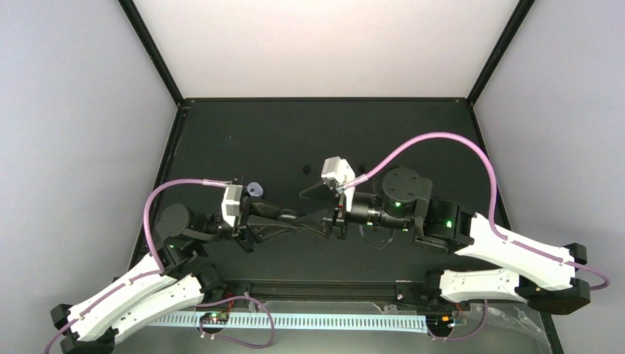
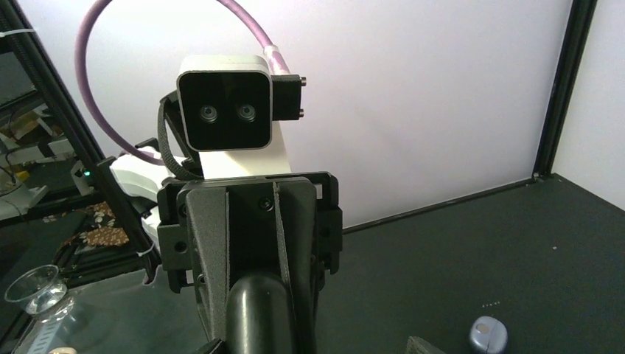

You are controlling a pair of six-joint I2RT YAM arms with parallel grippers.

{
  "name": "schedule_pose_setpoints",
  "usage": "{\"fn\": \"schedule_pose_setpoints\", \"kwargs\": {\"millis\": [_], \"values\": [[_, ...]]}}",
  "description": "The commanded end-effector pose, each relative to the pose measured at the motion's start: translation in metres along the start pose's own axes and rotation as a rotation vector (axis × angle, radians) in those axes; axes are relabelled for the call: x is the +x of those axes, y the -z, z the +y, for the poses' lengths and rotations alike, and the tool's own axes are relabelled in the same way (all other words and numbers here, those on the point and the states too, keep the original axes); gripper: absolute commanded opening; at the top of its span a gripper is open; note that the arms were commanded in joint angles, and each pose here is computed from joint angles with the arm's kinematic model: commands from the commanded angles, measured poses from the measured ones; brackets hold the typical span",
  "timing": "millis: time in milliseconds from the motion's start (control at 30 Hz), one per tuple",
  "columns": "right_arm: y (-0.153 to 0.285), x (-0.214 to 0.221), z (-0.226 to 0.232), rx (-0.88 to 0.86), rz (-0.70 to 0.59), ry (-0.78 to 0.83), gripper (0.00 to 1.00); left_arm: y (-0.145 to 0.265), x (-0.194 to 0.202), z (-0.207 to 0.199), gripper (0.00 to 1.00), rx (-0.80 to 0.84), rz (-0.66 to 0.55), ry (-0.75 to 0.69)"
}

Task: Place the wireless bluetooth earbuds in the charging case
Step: Open the charging case, then pick up the earbud from the center of the board.

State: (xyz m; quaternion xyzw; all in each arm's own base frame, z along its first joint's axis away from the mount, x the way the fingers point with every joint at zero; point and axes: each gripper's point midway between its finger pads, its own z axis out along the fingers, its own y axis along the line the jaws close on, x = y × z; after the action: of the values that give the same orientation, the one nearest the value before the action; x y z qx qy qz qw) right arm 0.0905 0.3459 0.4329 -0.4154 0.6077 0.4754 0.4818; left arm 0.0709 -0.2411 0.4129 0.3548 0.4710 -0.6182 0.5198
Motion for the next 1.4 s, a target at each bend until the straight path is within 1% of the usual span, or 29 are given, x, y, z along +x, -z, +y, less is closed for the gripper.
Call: {"fn": "schedule_pose_setpoints", "kwargs": {"millis": [0,167,333,467,633,800,1067,1133,1233,1300,1367], "values": [[0.006,-0.008,-0.023,0.139,-0.021,-0.019,0.62,0.004,-0.020,-0.019,0.02,0.060,-0.037,-0.054],[0.013,-0.015,-0.036,0.220,-0.053,-0.036,0.61,0.005,-0.016,-0.019,0.02,0.057,-0.023,-0.047],[0.015,-0.015,-0.042,0.254,-0.062,-0.057,0.60,0.006,-0.014,-0.017,0.02,0.046,-0.022,-0.041],[0.016,-0.015,-0.040,0.239,-0.066,-0.063,0.60,0.006,-0.012,-0.013,0.01,0.027,-0.023,-0.031],[0.015,-0.015,-0.025,0.155,-0.072,-0.057,0.61,0.008,-0.010,-0.006,0.02,-0.003,-0.044,0.007],[0.015,-0.014,-0.018,0.108,-0.073,-0.057,0.63,0.010,-0.006,0.004,0.02,-0.053,-0.056,0.034],[0.013,-0.009,-0.022,0.129,-0.069,-0.068,0.64,0.016,0.002,0.016,0.02,-0.115,-0.072,0.084],[0.016,-0.011,-0.028,0.155,-0.091,-0.086,0.64,0.020,0.005,0.022,0.02,-0.149,-0.079,0.103],[0.017,-0.012,-0.041,0.141,-0.113,-0.156,0.65,0.026,0.012,0.028,0.02,-0.187,-0.087,0.128],[0.021,-0.010,-0.067,0.195,-0.148,-0.208,0.66,0.031,0.018,0.032,0.02,-0.213,-0.083,0.141],[0.032,-0.002,-0.104,0.291,-0.188,-0.288,0.66,0.036,0.022,0.034,0.01,-0.234,-0.083,0.150]]}}
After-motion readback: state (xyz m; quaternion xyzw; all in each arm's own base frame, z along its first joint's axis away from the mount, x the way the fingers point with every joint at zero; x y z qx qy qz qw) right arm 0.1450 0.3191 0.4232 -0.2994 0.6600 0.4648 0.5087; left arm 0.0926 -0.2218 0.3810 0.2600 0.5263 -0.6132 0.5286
